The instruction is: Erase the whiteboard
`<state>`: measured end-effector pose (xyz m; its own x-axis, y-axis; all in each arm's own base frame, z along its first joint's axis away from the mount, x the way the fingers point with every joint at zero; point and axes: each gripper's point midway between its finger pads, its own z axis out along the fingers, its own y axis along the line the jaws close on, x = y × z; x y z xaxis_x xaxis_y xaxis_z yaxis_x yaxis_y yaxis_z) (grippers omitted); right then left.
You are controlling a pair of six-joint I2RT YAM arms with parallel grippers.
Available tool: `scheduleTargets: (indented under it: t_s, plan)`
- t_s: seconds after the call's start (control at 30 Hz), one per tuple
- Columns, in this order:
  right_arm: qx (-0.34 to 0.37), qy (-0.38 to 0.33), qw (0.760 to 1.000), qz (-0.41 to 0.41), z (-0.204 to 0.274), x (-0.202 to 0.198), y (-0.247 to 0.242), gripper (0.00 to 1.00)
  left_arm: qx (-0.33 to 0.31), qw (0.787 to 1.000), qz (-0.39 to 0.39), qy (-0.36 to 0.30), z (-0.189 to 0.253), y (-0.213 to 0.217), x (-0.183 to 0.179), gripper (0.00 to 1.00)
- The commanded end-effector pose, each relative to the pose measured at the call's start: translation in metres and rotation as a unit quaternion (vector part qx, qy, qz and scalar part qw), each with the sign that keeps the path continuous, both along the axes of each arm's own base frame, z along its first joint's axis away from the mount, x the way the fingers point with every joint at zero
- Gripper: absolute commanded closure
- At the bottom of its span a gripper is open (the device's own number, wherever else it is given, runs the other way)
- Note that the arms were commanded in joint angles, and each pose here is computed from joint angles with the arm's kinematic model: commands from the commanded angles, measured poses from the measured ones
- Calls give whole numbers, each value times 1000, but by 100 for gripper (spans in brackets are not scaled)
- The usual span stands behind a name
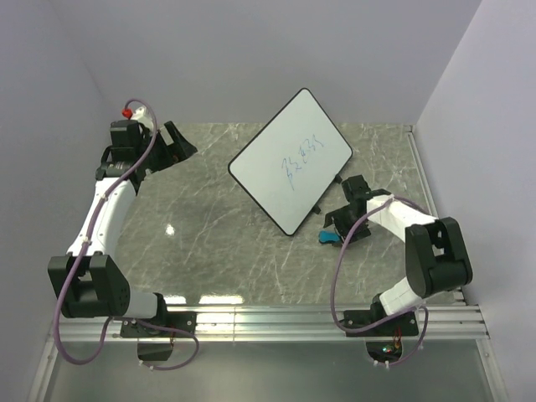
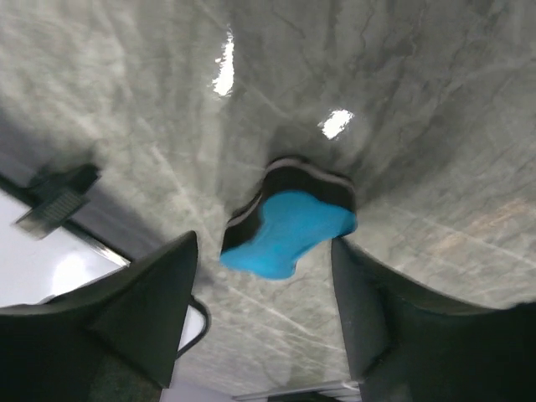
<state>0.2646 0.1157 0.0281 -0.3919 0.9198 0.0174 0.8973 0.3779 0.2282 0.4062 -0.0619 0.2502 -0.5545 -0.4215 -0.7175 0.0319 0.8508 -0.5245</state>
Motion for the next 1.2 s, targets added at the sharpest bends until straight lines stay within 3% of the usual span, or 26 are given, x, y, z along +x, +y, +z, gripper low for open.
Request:
scheduleTargets:
  t_s: [0.0, 0.13, 0.27, 0.53, 0.7, 0.87, 1.0, 1.17]
  plan:
    - [2, 11, 1000, 0, -7, -2, 3, 35, 6, 999, -8, -33, 24, 0, 7, 0]
    - [-5, 20, 1000, 7, -11, 1, 2, 58, 11, 999, -6, -31, 23, 1, 8, 1]
    - [-7, 31, 999, 19, -16, -1, 2, 69, 11, 999, -10, -33, 24, 1, 8, 1]
    - [-14, -22, 999, 47, 10, 32, -1, 99, -57, 985, -147, -65, 42, -47, 6, 1]
    - [-17, -95, 993, 72, 51, 65, -3, 100, -82, 966, -235, -73, 59, -91, 19, 1]
    - [-9, -121, 990, 78, 67, 66, -10, 100, -123, 939, -310, -82, 67, -129, 35, 4]
    - [-7, -135, 988, 73, 69, 53, -23, 100, -164, 912, -370, -65, 55, -159, 47, 15]
    - [-15, -149, 986, 69, 74, 46, -44, 100, -167, 905, -389, -26, 22, -190, 74, 27]
